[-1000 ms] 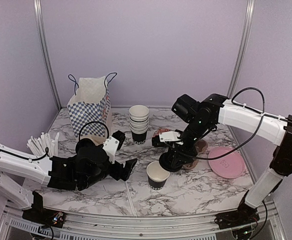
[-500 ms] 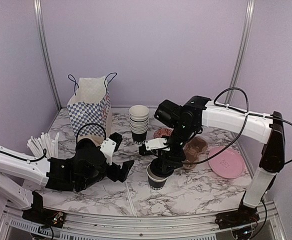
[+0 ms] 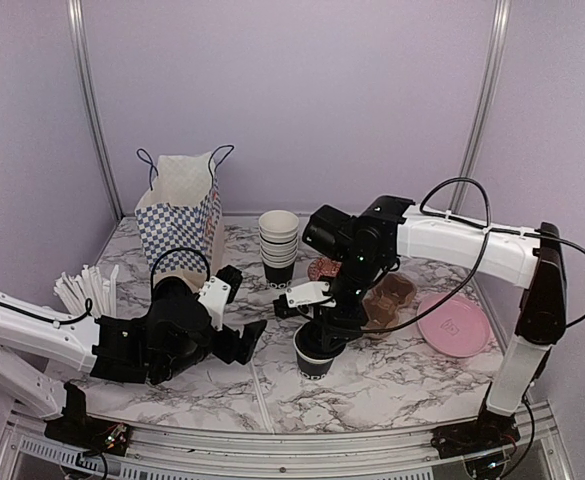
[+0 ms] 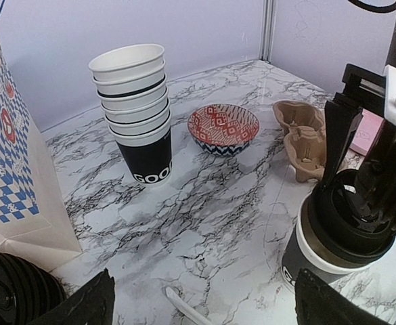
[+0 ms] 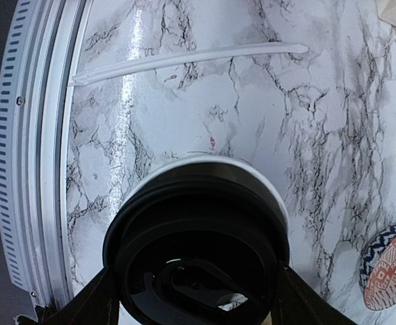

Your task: Pack the takeout coffee

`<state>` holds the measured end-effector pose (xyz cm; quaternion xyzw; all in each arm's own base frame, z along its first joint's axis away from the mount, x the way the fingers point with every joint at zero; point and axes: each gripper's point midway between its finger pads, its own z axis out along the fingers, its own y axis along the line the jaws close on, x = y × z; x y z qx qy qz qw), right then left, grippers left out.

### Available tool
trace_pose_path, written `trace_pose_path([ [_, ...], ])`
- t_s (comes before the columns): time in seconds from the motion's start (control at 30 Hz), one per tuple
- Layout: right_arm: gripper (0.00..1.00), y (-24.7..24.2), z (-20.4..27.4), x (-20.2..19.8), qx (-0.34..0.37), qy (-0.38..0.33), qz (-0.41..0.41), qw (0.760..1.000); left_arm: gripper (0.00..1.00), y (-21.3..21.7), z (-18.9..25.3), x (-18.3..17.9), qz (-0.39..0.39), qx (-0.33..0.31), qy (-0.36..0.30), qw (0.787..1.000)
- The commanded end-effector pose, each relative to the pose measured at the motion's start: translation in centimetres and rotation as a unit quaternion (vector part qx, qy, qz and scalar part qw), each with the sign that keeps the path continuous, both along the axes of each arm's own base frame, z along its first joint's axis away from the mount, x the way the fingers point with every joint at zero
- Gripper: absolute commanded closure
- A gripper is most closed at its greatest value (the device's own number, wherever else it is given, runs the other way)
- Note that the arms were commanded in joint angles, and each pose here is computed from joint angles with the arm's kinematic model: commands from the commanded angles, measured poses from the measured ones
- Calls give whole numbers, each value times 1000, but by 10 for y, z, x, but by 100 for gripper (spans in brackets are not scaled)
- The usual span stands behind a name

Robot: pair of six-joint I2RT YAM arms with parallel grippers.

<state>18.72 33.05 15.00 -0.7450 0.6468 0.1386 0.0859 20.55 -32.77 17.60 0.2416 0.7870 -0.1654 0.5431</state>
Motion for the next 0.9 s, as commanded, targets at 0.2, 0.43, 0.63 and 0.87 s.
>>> trace_pose_path([
  [0.2,44,12,3,4,2,-8,-1,1000,7,9,-2,-1,9,-2,1,1000],
  [0.43,44,14,5,2,4,-8,3,1000,7,8,-5,-1,10,1,3,1000],
  [0.63,44,15,-1,-1,-6,-6,6,1000,7,9,-6,-1,10,4,3,1000],
  [0.87,44,13,-7,-2,-17,-8,7,1000,7,10,-7,-1,10,4,4,1000],
])
